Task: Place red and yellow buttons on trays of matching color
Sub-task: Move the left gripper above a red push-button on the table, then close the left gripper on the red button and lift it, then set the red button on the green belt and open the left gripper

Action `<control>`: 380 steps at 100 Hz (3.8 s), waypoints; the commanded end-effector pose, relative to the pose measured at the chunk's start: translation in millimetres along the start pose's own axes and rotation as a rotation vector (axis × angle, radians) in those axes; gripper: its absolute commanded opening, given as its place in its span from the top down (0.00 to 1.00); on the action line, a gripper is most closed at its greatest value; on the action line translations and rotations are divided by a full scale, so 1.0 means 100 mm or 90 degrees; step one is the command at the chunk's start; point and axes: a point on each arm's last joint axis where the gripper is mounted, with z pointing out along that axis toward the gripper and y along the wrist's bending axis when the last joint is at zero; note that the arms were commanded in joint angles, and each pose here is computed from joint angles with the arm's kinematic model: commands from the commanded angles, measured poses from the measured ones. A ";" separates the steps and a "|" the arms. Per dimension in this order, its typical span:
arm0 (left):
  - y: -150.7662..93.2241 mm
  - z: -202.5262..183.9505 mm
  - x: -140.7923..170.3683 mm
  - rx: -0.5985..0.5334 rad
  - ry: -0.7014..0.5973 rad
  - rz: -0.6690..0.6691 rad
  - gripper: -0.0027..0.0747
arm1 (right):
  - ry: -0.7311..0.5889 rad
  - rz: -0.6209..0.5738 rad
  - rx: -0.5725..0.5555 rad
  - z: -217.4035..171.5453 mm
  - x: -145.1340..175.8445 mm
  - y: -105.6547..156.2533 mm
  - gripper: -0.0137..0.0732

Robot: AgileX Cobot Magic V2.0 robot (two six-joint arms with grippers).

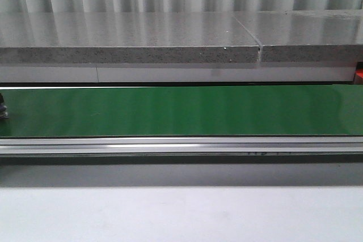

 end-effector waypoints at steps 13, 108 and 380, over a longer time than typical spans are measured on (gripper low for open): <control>0.07 0.26 -0.12 -0.009 -0.030 -0.027 0.11 | -0.053 0.002 0.016 -0.04 -0.13 -0.02 0.92; 0.52 1.23 -0.27 -0.053 0.075 -0.113 0.11 | -0.053 0.002 0.016 -0.04 -0.13 -0.02 0.92; -0.87 0.39 -0.21 0.109 0.112 0.208 0.53 | -0.053 0.002 0.016 -0.04 -0.13 -0.02 0.92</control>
